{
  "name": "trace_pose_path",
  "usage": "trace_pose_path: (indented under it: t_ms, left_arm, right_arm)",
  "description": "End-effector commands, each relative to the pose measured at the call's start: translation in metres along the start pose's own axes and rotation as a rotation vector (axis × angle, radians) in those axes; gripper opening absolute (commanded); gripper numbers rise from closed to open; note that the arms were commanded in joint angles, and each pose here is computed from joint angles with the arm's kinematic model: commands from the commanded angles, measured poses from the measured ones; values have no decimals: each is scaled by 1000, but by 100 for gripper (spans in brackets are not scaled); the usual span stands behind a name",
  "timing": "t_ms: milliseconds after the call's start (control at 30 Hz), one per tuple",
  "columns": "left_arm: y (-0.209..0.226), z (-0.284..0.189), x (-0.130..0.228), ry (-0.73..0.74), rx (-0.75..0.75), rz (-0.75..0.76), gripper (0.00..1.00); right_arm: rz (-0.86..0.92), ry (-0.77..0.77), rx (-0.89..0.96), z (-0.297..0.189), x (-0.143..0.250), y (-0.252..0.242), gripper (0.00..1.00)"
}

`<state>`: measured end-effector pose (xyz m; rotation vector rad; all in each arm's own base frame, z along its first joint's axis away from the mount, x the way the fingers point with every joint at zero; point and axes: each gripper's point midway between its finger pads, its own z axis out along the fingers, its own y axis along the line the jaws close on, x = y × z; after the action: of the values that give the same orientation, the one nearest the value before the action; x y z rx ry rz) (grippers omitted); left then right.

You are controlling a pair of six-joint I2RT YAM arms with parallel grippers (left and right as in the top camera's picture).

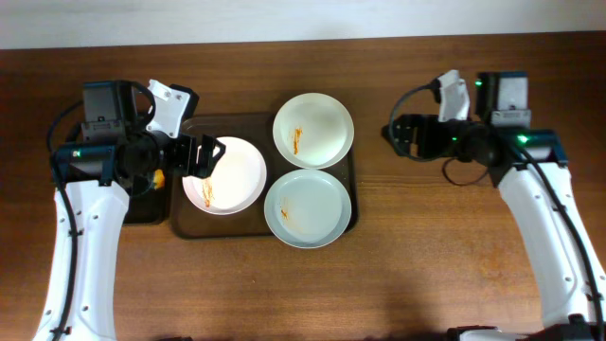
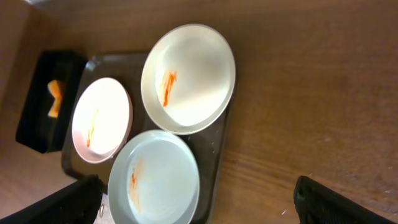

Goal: Clean dirty plates on tray and stack at the side

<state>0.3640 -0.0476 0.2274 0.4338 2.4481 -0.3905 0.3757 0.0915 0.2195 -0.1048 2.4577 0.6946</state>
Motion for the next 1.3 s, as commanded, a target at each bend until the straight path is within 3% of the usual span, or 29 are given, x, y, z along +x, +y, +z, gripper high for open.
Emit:
trace_pose_path:
  t_ms: [0, 133, 267, 333, 367, 400, 433, 533, 767, 1067, 1167, 1267]
  left_arm:
    - [13, 1, -6, -10, -57, -132, 99]
    - [89, -5, 31, 44, -362, -649, 99]
    - [145, -13, 75, 129, -484, -810, 96]
    - [160, -4, 92, 176, -496, -858, 81]
    - [166, 2, 99, 198, -498, -875, 61]
    - [173, 9, 103, 210, -497, -887, 50]
    - [182, 20, 106, 210, -487, -900, 46]
    - [202, 57, 107, 184, -392, -891, 42]
    - [205, 117, 123, 222, -206, -823, 34]
    - [210, 129, 110, 156, -192, -785, 33]
    - [206, 134, 104, 147, -186, -762, 22]
    - [195, 142, 97, 153, -179, -726, 18]
  right_arm:
    - [-36, 4, 33, 5, -17, 36, 98]
    - [-88, 29, 59, 34, -30, 80, 98]
    - [-162, 122, 13, 95, -21, 118, 98]
    - [-194, 155, -8, 126, -9, 131, 98]
    - [-210, 166, -19, 138, -3, 137, 99]
    - [-224, 172, -26, 149, 2, 142, 97]
    - [-245, 172, -37, 159, 6, 150, 91]
    - [-284, 158, -7, 174, 13, 158, 84]
    - [-311, 156, 48, 178, 19, 158, 84]
    - [-311, 156, 68, 179, 20, 154, 84]
    - [-311, 156, 68, 179, 20, 154, 84]
    - [-310, 165, 72, 178, 22, 152, 84]
